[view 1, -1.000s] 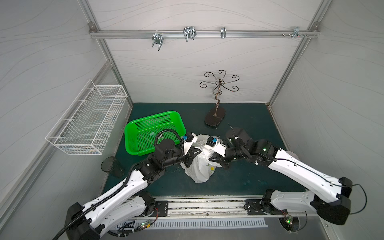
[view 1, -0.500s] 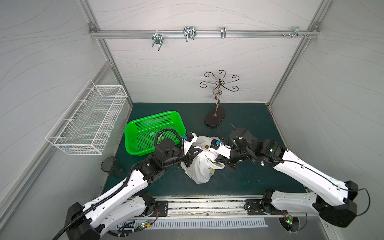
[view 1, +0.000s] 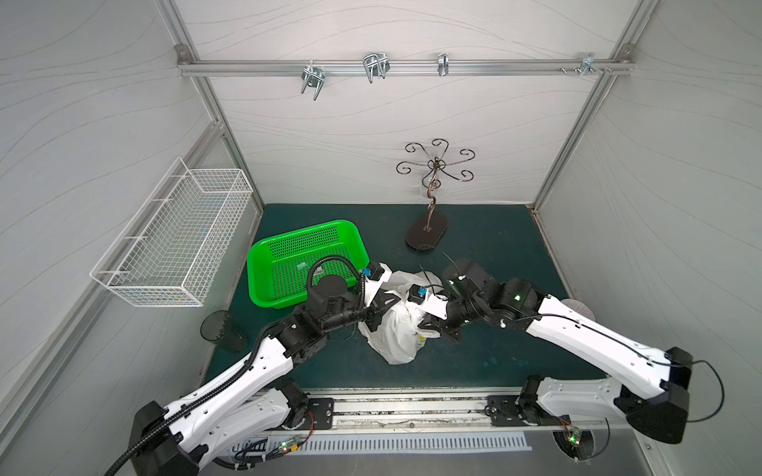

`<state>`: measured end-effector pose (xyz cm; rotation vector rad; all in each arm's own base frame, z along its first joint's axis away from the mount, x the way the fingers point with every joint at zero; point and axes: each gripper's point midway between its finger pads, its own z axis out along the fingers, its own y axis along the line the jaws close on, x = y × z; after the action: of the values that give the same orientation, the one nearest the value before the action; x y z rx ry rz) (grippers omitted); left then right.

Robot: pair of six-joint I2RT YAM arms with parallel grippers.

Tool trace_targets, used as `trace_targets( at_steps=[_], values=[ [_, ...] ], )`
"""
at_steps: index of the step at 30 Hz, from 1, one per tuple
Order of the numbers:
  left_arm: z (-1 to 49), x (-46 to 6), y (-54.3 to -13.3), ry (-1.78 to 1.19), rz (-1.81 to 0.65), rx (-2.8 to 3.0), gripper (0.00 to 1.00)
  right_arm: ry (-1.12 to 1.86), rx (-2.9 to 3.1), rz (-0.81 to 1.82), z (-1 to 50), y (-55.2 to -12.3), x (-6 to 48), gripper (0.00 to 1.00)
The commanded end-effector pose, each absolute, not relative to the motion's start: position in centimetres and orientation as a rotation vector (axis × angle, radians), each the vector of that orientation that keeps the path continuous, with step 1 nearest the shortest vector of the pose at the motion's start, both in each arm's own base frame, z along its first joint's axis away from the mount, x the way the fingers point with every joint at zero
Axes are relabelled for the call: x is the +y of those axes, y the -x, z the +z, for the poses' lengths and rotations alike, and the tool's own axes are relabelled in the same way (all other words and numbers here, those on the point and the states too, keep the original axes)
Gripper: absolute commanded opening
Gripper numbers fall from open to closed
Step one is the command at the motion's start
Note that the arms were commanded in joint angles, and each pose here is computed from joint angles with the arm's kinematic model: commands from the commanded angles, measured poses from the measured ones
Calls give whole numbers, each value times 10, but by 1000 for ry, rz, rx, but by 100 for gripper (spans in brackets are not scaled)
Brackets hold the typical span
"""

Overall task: Place the pineapple into a plastic bag & tie a knot
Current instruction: Cross the plastic bag at the center of the board.

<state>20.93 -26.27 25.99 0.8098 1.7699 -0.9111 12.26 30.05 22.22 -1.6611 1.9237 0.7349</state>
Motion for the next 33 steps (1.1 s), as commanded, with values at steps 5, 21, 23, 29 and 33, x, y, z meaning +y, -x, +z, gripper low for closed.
trace_targets(
  at_steps=[5, 21, 23, 29, 33],
  values=[
    [290, -255, -215, -711, -922, 1714, 0, 1408, 1979, 648, 198, -159, 317, 0],
    [245, -245, -170, -780, -1065, 1874, 0, 943, 1980, 578, 196, -224, 347, 0],
    [248, -239, -165, -793, -1036, 1863, 0, 931, 1975, 598, 195, -222, 347, 0],
    [271, -226, -157, -844, -956, 1826, 47, 948, 1959, 625, 194, -215, 344, 0],
    [290, -217, -159, -826, -896, 1856, 59, 969, 1952, 627, 191, -211, 345, 0]
  ],
)
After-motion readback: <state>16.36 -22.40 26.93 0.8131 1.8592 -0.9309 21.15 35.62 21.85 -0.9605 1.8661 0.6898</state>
